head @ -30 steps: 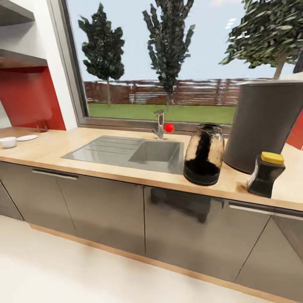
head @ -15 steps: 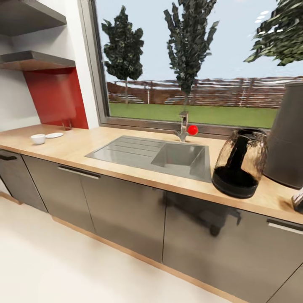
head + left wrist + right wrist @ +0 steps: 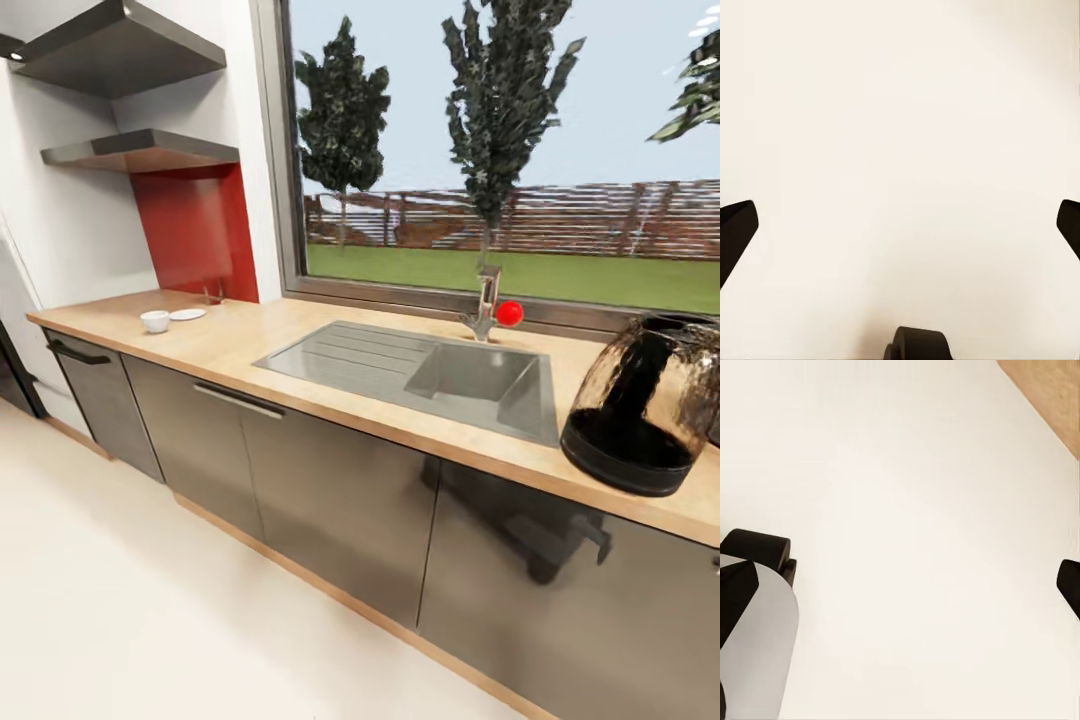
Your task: Set up a coffee station on the kitchen countertop: keep the coffee maker on the countertop, move the bottle of coffee from the kitchen shelf to the counter next to the coffee maker, place a paper coffee filter on top of the coffee maker, put the saucer next to the coffee maker with the coffee cup on the saucer, and place the electric kettle next to the coffee maker.
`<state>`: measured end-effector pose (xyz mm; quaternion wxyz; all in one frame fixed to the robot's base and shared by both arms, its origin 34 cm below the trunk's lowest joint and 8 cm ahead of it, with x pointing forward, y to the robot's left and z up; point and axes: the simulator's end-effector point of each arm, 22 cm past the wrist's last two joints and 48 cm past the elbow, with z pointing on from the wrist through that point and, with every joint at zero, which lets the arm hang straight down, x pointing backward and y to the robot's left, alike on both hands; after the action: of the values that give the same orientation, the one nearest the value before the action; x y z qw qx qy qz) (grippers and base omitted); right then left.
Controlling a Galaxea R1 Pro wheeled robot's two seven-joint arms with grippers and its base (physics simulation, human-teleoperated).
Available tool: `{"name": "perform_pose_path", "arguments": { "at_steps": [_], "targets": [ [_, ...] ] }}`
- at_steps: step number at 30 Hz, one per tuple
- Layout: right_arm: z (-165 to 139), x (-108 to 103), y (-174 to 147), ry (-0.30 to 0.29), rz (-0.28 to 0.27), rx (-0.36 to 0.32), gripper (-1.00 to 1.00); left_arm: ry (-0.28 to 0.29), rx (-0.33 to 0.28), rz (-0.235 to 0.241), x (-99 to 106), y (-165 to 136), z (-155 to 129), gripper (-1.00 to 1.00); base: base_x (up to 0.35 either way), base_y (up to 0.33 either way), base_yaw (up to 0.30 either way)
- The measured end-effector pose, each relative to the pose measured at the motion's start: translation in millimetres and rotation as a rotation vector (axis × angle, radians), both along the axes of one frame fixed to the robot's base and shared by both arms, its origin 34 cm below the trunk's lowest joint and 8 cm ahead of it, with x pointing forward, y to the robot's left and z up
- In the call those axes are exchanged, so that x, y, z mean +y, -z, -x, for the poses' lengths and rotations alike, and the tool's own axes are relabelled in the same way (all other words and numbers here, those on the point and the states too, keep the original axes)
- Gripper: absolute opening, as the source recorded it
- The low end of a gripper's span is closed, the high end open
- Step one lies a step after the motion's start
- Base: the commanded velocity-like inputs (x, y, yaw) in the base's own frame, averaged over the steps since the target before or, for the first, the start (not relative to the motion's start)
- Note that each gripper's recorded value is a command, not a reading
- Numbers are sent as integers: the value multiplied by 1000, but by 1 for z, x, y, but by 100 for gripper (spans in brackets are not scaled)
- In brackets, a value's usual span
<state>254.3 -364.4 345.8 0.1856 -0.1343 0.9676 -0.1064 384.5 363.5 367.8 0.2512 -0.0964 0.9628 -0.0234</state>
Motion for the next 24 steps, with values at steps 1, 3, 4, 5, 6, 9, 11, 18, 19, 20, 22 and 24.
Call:
{"name": "perform_pose_path", "arguments": {
  "at_steps": [1, 3, 4, 5, 6, 9, 11, 18, 19, 20, 22, 24],
  "targets": [
    [0, 0, 0, 0, 0, 0, 100, 0, 0, 0, 0, 0, 0, 100, 0, 0, 270],
    [0, 0, 0, 0, 0, 0, 100, 0, 0, 0, 0, 0, 0, 100, 0, 0, 270],
    [0, 0, 0, 0, 0, 0, 100, 0, 0, 0, 0, 0, 0, 100, 0, 0, 270],
    [0, 0, 0, 0, 0, 0, 100, 0, 0, 0, 0, 0, 0, 100, 0, 0, 270],
    [0, 0, 0, 0, 0, 0, 100, 0, 0, 0, 0, 0, 0, 100, 0, 0, 270],
    [0, 0, 0, 0, 1, -1, 100, 0, 0, 0, 0, 0, 0, 100, 0, 0, 270],
    [0, 0, 0, 1, 1, -1, 100, 0, 0, 0, 0, 0, 0, 100, 0, 0, 270],
    [0, 0, 0, -1, 0, 1, 100, 0, 0, 0, 0, 0, 0, 100, 103, 66, 186],
    [0, 0, 0, -1, -1, 1, 100, 0, -1, 0, 0, 0, 0, 100, 248, 161, 117],
    [0, 0, 0, -1, -1, 1, 100, 0, -1, 0, 0, 0, 0, 100, 254, 165, 147],
    [0, 0, 0, -1, -1, 1, 100, 0, -1, 0, 0, 0, 0, 100, 263, 177, 200],
    [0, 0, 0, 0, 0, 1, 100, 0, -1, 0, 0, 0, 0, 100, 270, 188, 240]
  ]
}}
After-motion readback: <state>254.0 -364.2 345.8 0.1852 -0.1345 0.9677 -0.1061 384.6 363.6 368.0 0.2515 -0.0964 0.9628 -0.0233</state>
